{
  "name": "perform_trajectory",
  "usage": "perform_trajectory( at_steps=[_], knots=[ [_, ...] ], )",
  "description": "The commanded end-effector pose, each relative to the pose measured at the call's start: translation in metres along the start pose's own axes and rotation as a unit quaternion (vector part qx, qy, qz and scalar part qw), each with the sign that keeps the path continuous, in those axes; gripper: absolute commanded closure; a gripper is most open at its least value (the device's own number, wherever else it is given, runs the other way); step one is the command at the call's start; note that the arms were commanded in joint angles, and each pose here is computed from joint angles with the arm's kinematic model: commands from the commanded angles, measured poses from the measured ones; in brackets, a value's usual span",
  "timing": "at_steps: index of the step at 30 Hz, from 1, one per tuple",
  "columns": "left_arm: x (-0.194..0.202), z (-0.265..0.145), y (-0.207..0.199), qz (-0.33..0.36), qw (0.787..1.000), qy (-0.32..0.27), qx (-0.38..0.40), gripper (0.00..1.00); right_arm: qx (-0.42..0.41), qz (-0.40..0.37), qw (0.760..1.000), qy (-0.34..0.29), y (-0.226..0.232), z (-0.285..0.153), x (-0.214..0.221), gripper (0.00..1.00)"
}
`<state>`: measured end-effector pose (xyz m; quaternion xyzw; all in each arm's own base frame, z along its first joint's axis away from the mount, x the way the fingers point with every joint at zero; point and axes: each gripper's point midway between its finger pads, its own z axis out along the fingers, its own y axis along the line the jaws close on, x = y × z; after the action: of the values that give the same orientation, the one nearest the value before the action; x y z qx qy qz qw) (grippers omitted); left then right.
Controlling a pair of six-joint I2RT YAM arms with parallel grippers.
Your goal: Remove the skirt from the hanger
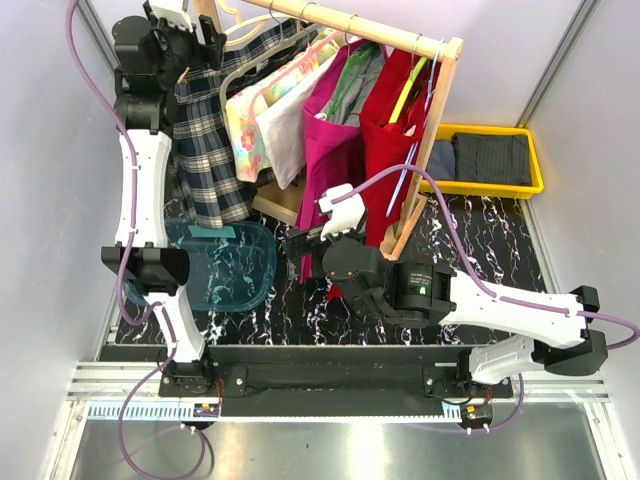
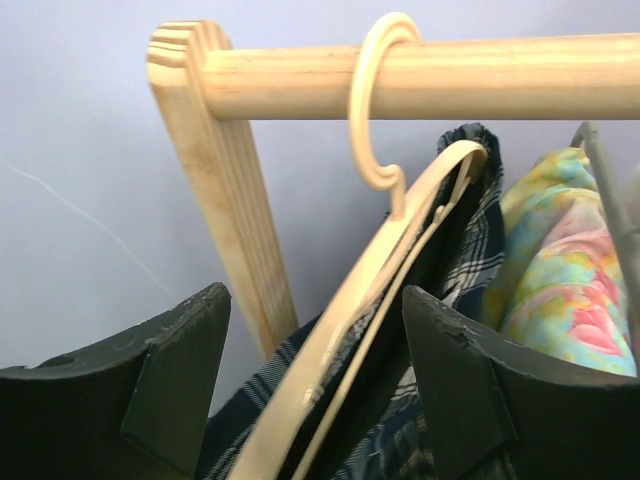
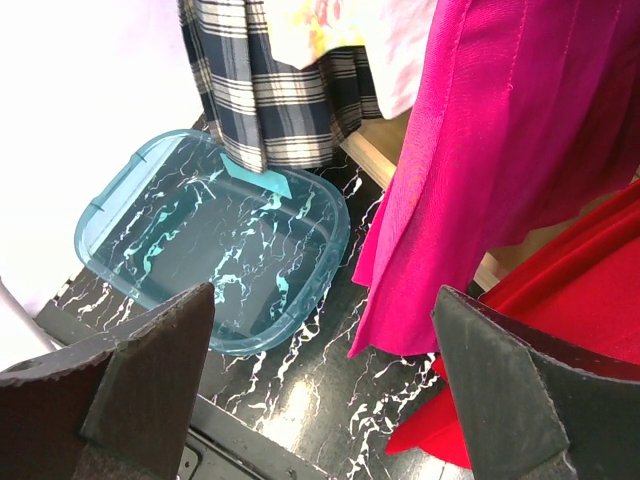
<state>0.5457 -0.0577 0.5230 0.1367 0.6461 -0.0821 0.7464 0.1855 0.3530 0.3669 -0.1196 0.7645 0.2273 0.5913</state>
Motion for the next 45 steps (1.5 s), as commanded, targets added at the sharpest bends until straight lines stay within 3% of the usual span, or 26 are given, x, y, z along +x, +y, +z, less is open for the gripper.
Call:
perform_trajectory(
  at_steps=[1,17,22,24,26,29,33,38,42,45],
  knots=[
    [-0.019,-0.001,-0.012,-0.003,0.999,-0.028,0.023,0.26,0.01,0.026,0.999,-0.023,-0.007,-0.002,-0.015,0.01],
    [0.029,0.017,-0.023,-0.006,0.998,0.03,0.057,0.25,0.019,0.034,0.999,-0.029,-0.017,-0.006,-0.017,0.02],
    [0.041,0.016,-0.033,-0.014,0.995,0.048,0.082,0.36,0.025,0.035,0.999,-0.031,-0.021,-0.008,-0.018,0.01],
    [0.046,0.012,-0.041,-0.021,0.993,0.059,0.1,0.47,0.026,0.036,0.999,-0.032,-0.021,-0.006,-0.017,0.01],
    [0.045,0.005,-0.049,-0.025,0.991,0.066,0.118,0.49,0.025,0.034,0.999,-0.031,-0.02,-0.006,-0.017,0.01],
    [0.043,-0.003,-0.053,-0.02,0.989,0.069,0.125,0.45,0.024,0.035,0.999,-0.031,-0.019,-0.005,-0.016,0.02],
    [0.035,-0.002,-0.049,-0.017,0.992,0.058,0.112,0.31,0.021,0.036,0.999,-0.03,-0.017,-0.005,-0.015,0.01],
    [0.03,0.009,-0.049,-0.026,0.993,0.043,0.102,0.3,0.022,0.041,0.998,-0.032,-0.019,-0.006,-0.017,0.02],
    [0.03,0.015,-0.055,-0.029,0.993,0.038,0.108,0.44,0.022,0.041,0.998,-0.031,-0.021,-0.007,-0.015,0.02],
    [0.028,0.018,-0.058,-0.028,0.993,0.032,0.11,0.66,0.024,0.04,0.998,-0.03,-0.021,-0.006,-0.013,0.02]
  ],
)
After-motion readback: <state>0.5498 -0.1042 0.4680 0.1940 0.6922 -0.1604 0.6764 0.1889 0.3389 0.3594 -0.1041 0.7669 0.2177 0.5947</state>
